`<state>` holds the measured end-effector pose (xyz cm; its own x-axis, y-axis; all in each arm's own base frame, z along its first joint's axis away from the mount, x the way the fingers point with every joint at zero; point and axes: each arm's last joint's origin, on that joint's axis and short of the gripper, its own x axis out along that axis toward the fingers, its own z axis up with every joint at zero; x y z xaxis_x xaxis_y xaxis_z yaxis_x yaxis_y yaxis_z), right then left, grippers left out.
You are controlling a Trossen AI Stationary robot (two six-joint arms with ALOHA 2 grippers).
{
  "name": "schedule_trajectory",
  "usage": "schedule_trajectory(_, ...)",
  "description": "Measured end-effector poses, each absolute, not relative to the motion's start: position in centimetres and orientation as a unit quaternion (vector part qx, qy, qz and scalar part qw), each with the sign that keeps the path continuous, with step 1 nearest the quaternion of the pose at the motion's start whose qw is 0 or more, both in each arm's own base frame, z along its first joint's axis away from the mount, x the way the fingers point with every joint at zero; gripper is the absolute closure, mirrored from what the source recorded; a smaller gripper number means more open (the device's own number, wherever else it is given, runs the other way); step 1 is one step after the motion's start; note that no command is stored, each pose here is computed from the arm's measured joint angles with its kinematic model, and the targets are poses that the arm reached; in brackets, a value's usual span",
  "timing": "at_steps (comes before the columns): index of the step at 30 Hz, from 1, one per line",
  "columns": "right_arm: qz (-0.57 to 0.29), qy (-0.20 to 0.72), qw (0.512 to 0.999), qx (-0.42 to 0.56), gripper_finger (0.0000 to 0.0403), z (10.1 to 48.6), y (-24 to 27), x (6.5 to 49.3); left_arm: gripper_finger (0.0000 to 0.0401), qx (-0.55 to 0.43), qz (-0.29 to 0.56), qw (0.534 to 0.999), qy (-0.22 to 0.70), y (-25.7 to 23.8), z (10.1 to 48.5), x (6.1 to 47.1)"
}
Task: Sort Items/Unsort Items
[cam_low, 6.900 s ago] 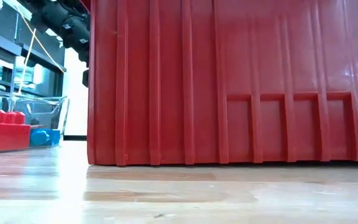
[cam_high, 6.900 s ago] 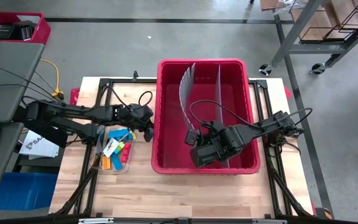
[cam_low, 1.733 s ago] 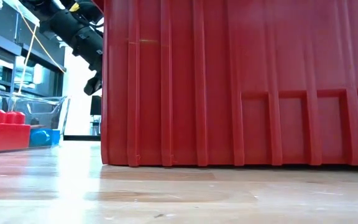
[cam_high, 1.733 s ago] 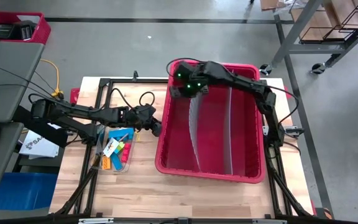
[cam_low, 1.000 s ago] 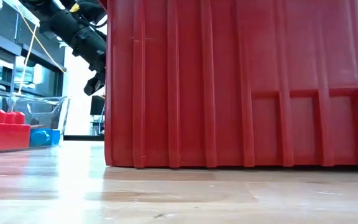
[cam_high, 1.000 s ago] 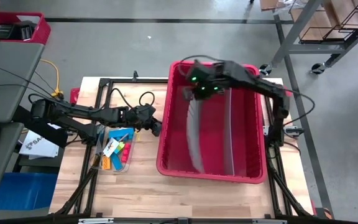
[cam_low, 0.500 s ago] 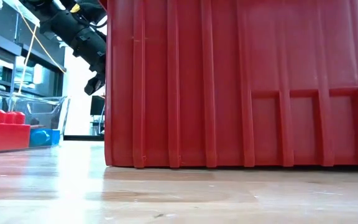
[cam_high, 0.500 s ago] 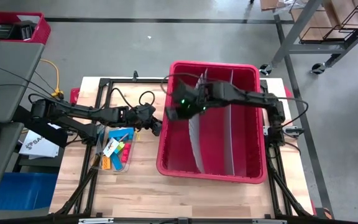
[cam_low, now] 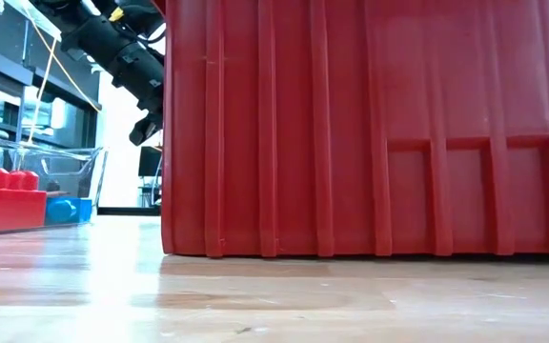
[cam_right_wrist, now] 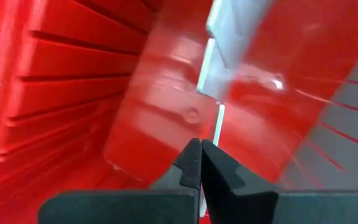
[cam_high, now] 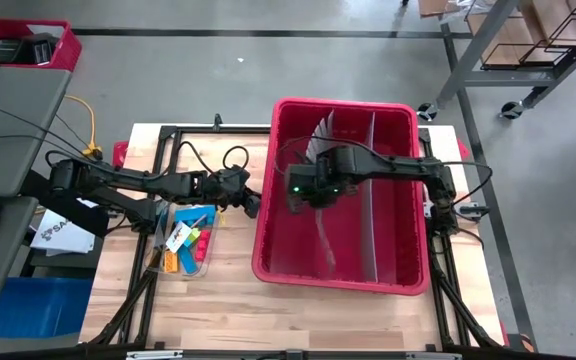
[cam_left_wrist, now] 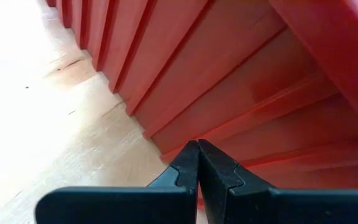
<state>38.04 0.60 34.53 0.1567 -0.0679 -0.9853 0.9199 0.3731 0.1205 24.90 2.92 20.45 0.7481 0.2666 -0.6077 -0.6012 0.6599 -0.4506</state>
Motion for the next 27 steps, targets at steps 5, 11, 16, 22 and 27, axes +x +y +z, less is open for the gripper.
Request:
schedule_trajectory(5,-0.385,0.533,0.636,0.405,0.0403,34.3,0.7,38.0,0.0401,-0.329,0.248,0.875,0.254,2.9,20.4,24.9)
schedule_trajectory(11,-0.390,0.529,0.636,0.405,0.0403,34.1,0.8,38.1,0.0401,-0.328,0.250,0.875,0.253,2.9,20.4,24.9)
schedule_trajectory(16,-0.379,0.511,0.649,0.417,0.0403,35.0,1.7,38.2,0.0401,-0.328,0.251,0.875,0.253,2.9,20.4,24.9)
schedule_trajectory(22,-0.375,0.390,0.727,0.423,0.0403,40.8,2.2,36.3,0.0401,-0.328,0.251,0.875,0.252,2.9,20.4,24.9)
schedule_trajectory(27,-0.400,0.373,0.708,0.448,0.0403,41.9,3.5,32.2,0.0401,-0.330,0.245,0.877,0.249,2.9,20.5,25.0)
